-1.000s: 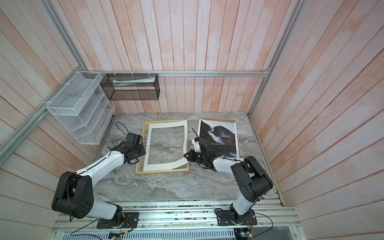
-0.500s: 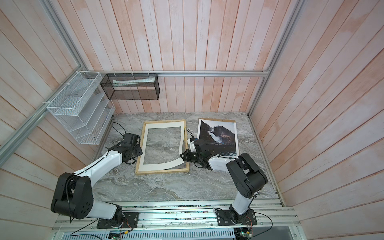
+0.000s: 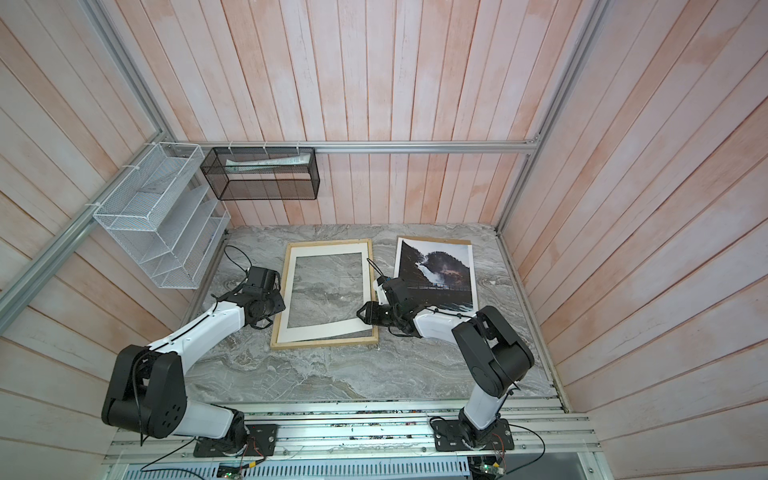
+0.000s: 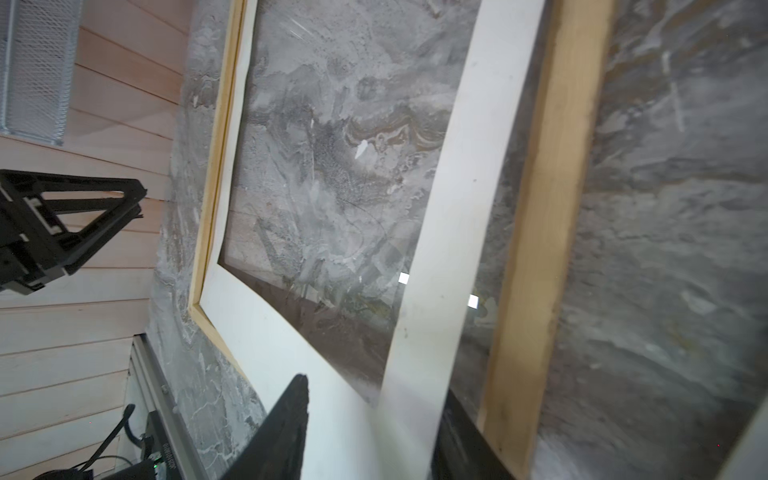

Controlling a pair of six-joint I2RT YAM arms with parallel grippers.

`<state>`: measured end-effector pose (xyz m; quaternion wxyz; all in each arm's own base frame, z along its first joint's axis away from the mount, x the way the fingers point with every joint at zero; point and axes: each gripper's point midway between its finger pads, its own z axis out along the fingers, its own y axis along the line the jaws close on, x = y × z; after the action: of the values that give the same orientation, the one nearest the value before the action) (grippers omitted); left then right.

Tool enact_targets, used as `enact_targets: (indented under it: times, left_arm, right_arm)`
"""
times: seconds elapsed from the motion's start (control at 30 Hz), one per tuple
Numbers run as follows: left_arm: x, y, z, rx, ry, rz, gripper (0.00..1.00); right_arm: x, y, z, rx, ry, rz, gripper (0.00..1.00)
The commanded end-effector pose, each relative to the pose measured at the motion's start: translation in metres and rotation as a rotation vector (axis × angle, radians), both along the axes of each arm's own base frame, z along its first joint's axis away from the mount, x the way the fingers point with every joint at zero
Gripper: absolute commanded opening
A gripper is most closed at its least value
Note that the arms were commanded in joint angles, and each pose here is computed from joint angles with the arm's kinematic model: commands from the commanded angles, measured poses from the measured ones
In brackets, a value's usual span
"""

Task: Put the photo into the frame
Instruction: 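Press the white mat's edges down along the frame bars with both grippers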

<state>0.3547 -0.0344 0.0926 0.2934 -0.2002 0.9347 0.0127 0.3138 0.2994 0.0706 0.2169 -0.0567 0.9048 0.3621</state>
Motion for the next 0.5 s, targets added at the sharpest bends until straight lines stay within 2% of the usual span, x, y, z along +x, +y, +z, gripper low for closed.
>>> enact_targets:
  times: [0.0,0.2,0.47]
  left_arm:
    - [-0.005,0.003,-0.005,0.001,0.014,0.014,0.5]
    - [-0.006,0.002,-0.011,-0.006,0.019,0.013,0.51]
    - [-0.006,-0.002,-0.024,-0.02,0.05,-0.009,0.5]
  right_arm:
    - [0.007,-0.019,0.015,-0.123,-0.075,-0.034,0.49]
    - [0.008,-0.036,0.024,-0.203,-0.12,-0.068,0.53]
    - [0.007,-0.031,-0.002,-0.264,-0.059,-0.033,0.52]
